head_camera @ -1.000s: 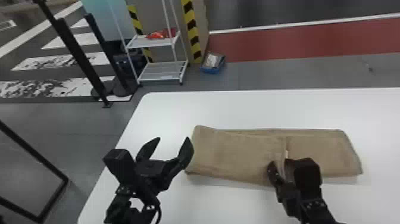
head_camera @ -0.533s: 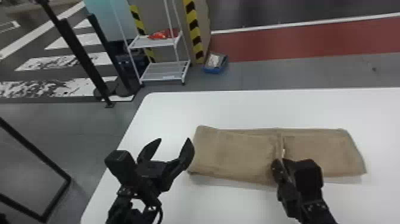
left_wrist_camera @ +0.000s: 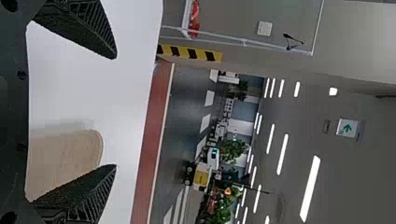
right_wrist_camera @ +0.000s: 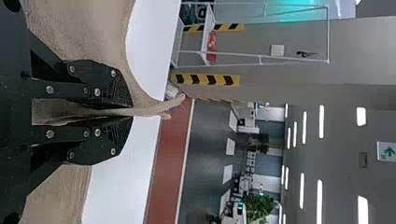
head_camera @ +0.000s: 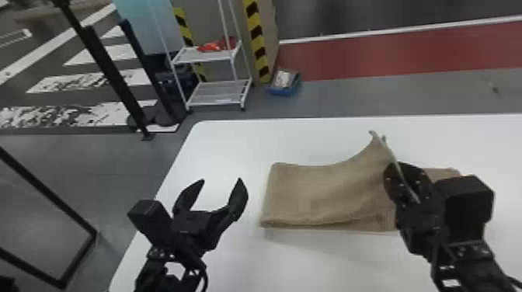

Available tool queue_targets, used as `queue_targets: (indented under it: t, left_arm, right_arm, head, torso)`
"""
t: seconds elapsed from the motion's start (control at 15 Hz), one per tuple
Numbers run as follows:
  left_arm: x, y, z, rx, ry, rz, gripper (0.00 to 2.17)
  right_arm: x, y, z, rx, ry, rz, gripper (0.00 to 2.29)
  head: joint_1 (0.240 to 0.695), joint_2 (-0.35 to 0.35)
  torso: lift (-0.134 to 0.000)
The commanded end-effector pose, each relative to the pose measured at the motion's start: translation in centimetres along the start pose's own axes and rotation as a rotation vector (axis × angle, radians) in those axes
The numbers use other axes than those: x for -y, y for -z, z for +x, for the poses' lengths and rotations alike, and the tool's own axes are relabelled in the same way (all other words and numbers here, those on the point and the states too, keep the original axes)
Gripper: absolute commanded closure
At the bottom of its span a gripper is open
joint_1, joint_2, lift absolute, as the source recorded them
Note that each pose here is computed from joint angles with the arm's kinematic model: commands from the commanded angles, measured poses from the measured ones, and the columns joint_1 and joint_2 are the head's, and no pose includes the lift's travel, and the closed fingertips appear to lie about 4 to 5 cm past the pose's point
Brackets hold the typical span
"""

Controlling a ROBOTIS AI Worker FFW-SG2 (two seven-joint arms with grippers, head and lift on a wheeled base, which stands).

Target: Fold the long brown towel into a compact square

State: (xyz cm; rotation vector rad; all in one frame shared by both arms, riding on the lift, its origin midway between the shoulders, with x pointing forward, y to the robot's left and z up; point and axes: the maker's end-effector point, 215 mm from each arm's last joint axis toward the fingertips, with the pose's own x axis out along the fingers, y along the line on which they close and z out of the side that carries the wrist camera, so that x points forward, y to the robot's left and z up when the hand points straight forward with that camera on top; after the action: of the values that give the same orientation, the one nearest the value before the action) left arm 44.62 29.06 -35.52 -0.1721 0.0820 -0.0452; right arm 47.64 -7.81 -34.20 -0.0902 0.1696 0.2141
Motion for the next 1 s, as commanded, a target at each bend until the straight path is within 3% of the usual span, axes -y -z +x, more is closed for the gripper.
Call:
queue_targets:
  t: [0.0,0.13,0.2,0.53,0.67,0.8,0.87,0.93]
  left_arm:
    - [-0.1,0.1,-0.1,-0.002,-0.001,-0.002,0.04]
    - [0.1,0.2,0.0,-0.002,0.003,-0.002,0.04]
    - [0.3,0.2,0.0,-0.002,0.007,-0.003,0.04]
    - [0.0,0.5,-0.1,-0.008,0.002,-0.002,0.04]
    - [0.1,0.7,-0.1,-0.011,0.005,-0.003,0.04]
    - [0.0,1.1,0.1,-0.017,0.004,-0.006,0.04]
    - [0.1,1.1,0.2,-0.019,0.006,-0.007,0.04]
    - [0.1,1.1,0.2,-0.016,0.007,-0.007,0.04]
  right_arm:
    - [3.2,1.4,-0.2,-0.025,0.050,0.014,0.97]
    - [3.6,4.7,1.3,-0.083,0.053,0.000,0.97]
    - [4.0,5.1,2.2,-0.090,0.055,0.003,0.97]
    - [8.7,0.2,3.4,-0.011,0.042,0.107,0.97]
    - [9.1,3.2,2.9,-0.120,0.024,0.116,0.96]
    - [8.2,7.3,1.6,-0.221,0.011,0.123,0.58]
    - [7.8,9.0,1.3,-0.252,0.010,0.136,0.25]
    - [8.0,10.0,1.2,-0.270,0.016,0.143,0.10]
  head:
    - [0.695,0.260]
    - [0.695,0.233]
    - [0.695,0.222]
    - [0.695,0.188]
    - [0.695,0.170]
    - [0.695,0.150]
    - [0.695,0.149]
    - [0.695,0.149]
  torso:
    - [-0.117]
    - [-0.117]
    - [-0.117]
    - [-0.117]
    - [-0.117]
    - [-0.117]
    - [-0.117]
    - [-0.117]
